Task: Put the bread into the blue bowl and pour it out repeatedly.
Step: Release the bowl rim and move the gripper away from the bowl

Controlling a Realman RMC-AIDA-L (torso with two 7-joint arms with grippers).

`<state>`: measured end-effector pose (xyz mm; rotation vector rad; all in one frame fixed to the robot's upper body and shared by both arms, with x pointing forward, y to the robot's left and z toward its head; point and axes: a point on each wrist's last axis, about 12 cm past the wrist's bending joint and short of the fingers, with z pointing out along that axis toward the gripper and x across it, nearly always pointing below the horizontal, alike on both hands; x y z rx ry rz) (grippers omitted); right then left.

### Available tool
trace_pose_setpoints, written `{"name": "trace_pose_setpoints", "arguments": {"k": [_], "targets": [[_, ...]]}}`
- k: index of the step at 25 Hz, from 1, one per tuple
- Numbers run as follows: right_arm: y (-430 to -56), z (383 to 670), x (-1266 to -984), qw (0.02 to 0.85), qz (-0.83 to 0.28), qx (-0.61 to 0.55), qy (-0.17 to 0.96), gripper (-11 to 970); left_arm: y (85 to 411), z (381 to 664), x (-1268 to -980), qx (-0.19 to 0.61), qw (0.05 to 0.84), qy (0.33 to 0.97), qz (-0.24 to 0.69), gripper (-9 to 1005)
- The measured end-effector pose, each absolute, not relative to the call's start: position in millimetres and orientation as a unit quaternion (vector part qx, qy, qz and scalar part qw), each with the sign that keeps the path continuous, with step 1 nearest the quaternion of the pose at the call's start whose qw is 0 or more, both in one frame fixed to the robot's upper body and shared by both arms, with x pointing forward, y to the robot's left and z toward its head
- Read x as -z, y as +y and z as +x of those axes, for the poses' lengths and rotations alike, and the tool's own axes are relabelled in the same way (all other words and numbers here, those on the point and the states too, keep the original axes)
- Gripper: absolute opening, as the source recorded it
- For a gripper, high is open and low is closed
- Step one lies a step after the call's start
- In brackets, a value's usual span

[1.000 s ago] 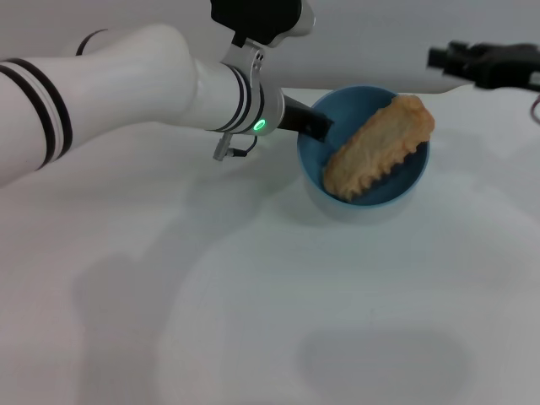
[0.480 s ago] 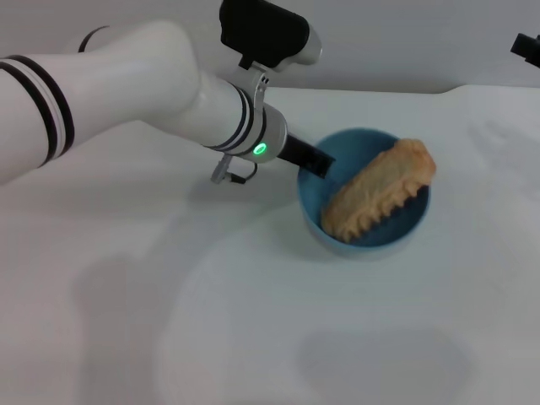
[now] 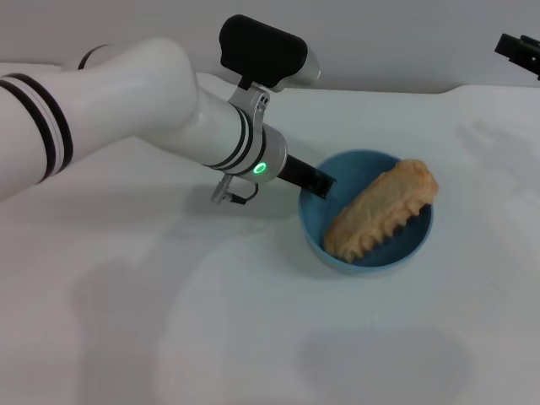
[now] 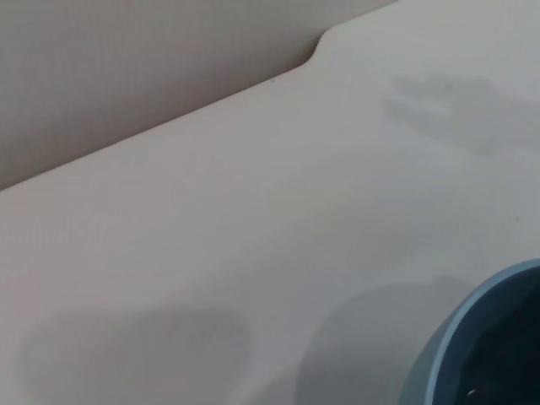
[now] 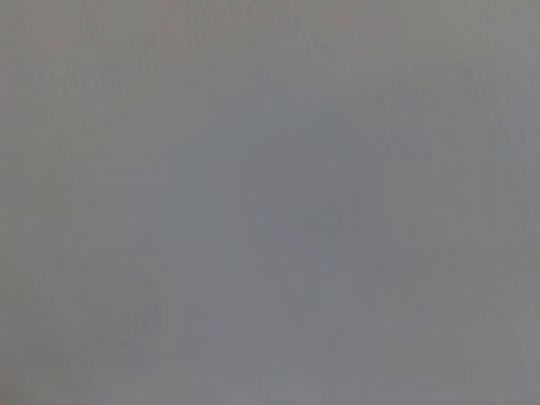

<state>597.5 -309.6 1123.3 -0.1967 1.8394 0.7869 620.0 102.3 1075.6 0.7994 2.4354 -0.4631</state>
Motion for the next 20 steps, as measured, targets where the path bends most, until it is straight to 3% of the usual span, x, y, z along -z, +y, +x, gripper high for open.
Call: {"name": "trace_pose_setpoints", "arguments": {"k": [14,20], "targets": [[-308.2,598.4,-1122.5,0.537,-0.076,-0.339,0.769,431,101.5,614.8,-1068.3,0.161,0.265,0.899,0.31,14],[-307.1,597.4,-1118.7,0.532,-0.073,-0.342,0.771,428,102.5,614.6,-1067.3,0.161,0.272,0.898,0.306,68]]}}
